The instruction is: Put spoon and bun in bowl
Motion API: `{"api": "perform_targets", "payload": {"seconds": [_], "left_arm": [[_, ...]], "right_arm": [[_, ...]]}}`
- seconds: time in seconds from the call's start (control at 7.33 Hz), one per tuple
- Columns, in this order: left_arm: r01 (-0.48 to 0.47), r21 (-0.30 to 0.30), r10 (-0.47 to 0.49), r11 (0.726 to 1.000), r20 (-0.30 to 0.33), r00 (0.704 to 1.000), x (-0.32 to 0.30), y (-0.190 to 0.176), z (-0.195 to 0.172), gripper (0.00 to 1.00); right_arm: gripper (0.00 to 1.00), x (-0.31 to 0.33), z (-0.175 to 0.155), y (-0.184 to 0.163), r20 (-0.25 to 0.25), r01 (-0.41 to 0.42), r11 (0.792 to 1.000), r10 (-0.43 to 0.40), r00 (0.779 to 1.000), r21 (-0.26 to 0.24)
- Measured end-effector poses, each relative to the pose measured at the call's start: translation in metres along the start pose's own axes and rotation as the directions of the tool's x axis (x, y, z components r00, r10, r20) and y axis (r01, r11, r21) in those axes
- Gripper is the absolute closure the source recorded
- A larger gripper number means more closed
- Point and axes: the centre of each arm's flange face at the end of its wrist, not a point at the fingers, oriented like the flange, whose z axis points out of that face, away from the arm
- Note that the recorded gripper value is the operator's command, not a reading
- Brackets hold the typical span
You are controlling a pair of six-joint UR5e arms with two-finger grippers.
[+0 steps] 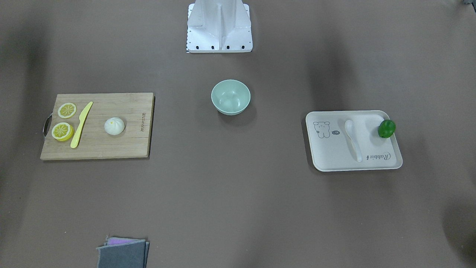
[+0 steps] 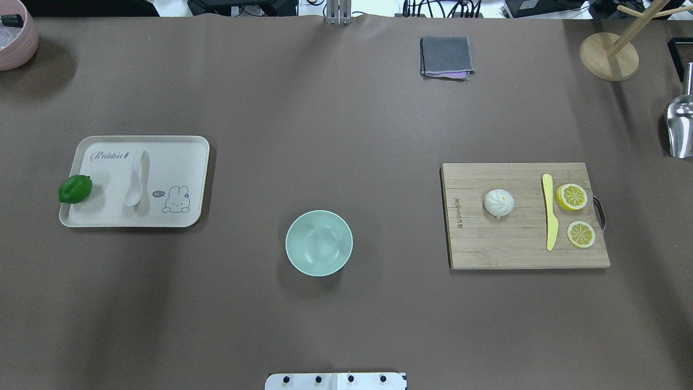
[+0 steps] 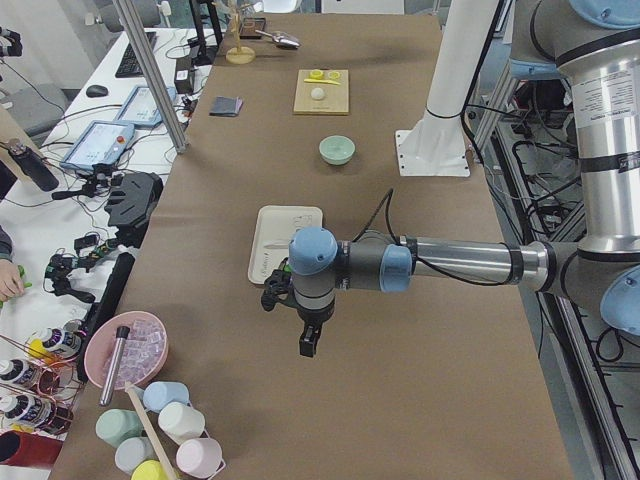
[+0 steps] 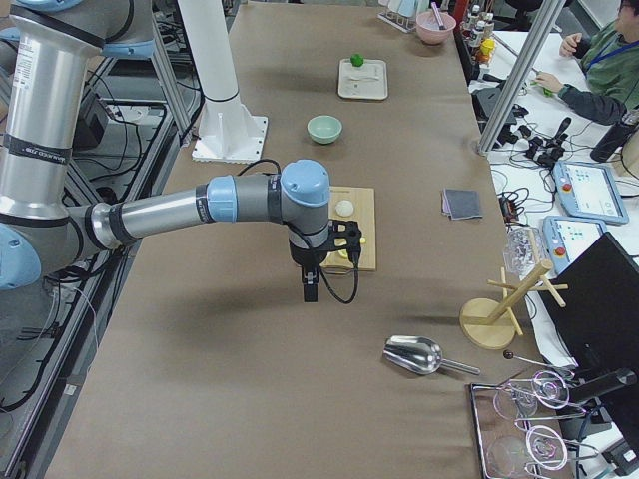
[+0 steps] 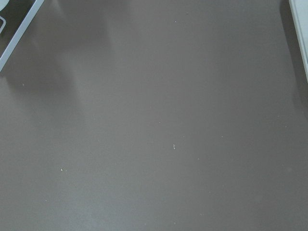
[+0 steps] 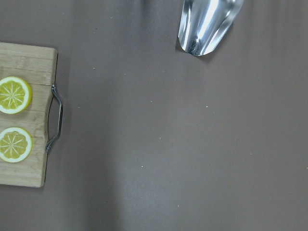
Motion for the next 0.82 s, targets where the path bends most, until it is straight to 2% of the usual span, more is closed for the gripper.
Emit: {"api": "perform_targets", "payload": {"seconds": [0.55,0.82], "left_arm": [[-0.024,0.023,0.024,0.999,0.008,1.0,0.005,-0.003,-0.007,0.01],[-0.049,0.048,0.048,0.998,0.018,0.999,0.013,-0.013,-0.017,0.01]], "right_arm": [[0.0,0.0,0.0,0.0,-0.001,0.002,1.0,-0.002,1.0,0.001],[0.0,-0.003,-0.003,-0.004,-0.002,0.024,0.999,-0.024,1.0,0.031]]}}
